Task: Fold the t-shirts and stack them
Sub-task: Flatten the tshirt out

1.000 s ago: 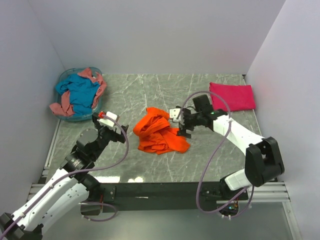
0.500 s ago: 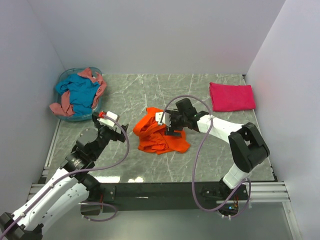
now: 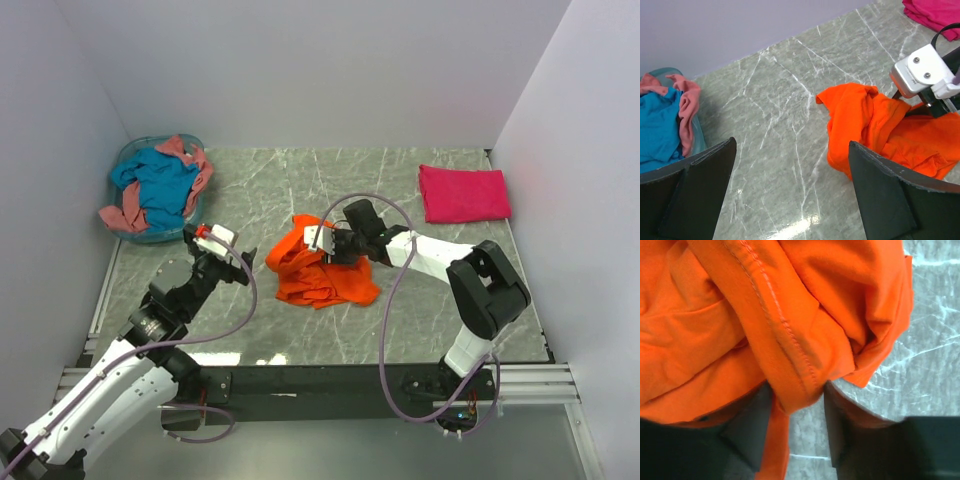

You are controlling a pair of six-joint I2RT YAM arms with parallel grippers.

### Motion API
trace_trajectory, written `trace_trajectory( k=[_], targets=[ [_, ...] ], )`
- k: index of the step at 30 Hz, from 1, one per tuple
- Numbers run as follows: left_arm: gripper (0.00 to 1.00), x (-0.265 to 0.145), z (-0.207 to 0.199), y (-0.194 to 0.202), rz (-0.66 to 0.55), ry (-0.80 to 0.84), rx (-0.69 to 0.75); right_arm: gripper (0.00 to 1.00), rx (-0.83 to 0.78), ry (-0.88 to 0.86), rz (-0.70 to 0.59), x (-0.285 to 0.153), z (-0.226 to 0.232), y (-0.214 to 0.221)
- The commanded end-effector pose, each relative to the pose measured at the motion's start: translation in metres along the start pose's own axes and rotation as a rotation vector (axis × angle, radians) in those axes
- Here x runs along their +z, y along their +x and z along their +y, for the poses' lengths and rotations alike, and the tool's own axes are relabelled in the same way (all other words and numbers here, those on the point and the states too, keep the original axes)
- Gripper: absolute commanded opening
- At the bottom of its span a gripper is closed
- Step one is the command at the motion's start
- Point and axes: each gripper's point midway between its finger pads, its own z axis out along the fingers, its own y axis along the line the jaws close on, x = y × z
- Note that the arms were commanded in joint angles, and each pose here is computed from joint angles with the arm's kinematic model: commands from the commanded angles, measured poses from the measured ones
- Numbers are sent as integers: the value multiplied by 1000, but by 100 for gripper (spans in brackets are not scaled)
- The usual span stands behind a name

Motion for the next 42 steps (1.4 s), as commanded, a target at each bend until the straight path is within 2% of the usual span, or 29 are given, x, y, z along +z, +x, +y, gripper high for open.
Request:
trace_trajectory(
  k=[1, 3, 4, 7, 10, 14, 17, 20, 21, 23, 25, 29, 34, 38, 41, 42],
  targets=[
    [99, -2, -3, -16, -67, 23, 8, 43, -20, 46, -38, 1, -19, -18],
    [100, -3, -10, -18, -83, 64, 10, 31, -17, 46, -46, 1, -20, -21],
    [100, -4, -13, -21, -94, 84, 13, 20, -8, 49, -51, 1, -21, -22],
    [100, -6, -24, -19, -119, 149, 31, 7, -3, 45, -73, -5, -21, -29],
    [99, -6, -37, -17, -152, 221, 59, 0, -1, 34, -104, -18, -19, -38],
    [97, -6, -59, -11, -150, 338, 73, 0, -8, 83, -144, -53, -24, -54],
    [94, 1, -67, -3, -104, 372, 66, 0, 14, 131, -147, -77, -33, -57],
    [89, 14, -78, 7, -29, 405, 54, 0, 46, 171, -157, -102, -41, -60],
    [88, 21, -84, 18, 29, 419, 45, 0, 63, 182, -157, -109, -44, -57],
    [87, 26, -99, 12, 52, 450, 45, 0, 87, 221, -189, -128, -51, -64],
    [90, 31, -117, 20, 109, 485, 43, 0, 132, 231, -204, -139, -54, -63],
    [94, 33, -161, 6, 80, 542, 88, 0, 171, 244, -261, -157, -53, -72],
    [94, 67, -154, 26, 144, 383, 154, 0, 196, 266, -301, -177, -54, -80],
    [91, 87, -151, 30, 132, 306, 170, 0, 205, 282, -329, -196, -56, -87],
    [83, 100, -148, 30, 129, 255, 182, 0, 212, 301, -343, -210, -56, -92],
    [70, 103, -149, 28, 128, 253, 177, 0, 220, 305, -344, -213, -56, -92]
  ],
)
